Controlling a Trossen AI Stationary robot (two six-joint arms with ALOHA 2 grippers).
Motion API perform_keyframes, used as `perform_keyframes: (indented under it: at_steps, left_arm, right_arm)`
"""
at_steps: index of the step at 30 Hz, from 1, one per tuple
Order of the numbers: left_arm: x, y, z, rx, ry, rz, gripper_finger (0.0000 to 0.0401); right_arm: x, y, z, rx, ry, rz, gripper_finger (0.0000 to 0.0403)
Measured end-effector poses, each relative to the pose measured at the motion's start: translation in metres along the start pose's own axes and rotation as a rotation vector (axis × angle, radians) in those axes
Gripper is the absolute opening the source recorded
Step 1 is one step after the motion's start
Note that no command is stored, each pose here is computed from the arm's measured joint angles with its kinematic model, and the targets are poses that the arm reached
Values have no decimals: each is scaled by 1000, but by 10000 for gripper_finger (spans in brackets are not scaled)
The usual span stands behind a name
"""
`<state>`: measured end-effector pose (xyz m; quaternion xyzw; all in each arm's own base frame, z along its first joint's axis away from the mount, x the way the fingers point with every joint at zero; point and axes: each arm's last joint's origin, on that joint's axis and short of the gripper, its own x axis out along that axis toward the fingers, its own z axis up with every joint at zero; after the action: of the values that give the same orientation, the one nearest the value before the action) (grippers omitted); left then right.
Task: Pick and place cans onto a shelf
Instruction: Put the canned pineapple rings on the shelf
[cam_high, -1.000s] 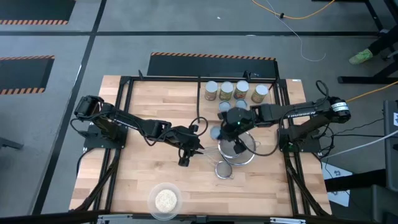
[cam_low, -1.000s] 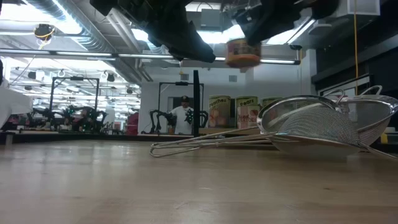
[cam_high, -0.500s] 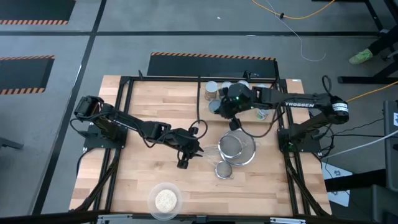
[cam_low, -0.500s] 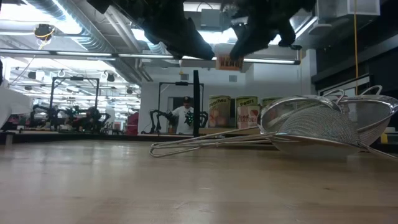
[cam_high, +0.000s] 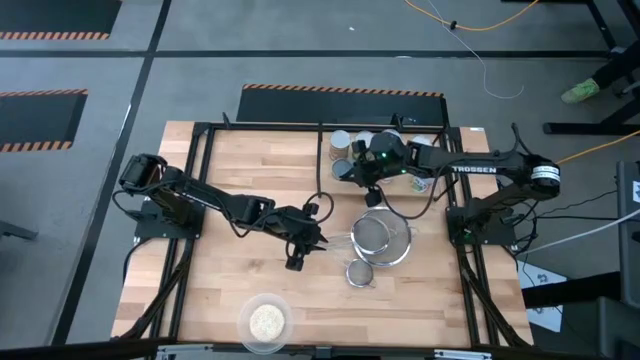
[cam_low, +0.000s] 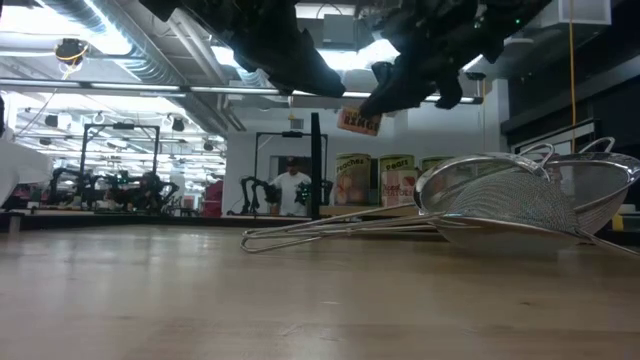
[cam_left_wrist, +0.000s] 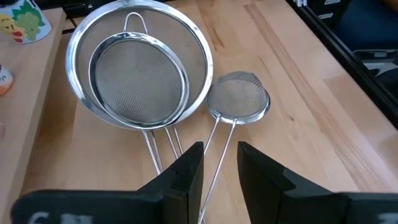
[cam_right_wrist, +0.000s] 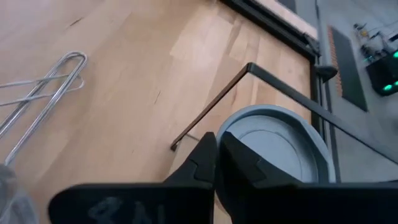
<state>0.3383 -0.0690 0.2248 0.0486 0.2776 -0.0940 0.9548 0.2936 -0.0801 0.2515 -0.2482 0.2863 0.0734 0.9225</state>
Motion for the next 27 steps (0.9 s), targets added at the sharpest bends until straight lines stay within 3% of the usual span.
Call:
perform_keyframes:
  at_steps: [15,27]
  left_arm:
    - [0,0,0,0,0,0,90]
    - [0,0,0,0,0,0,90]
  right_arm:
    - [45,6,-37,48,81,75,16]
    - [56,3,-53,80,134,88,16]
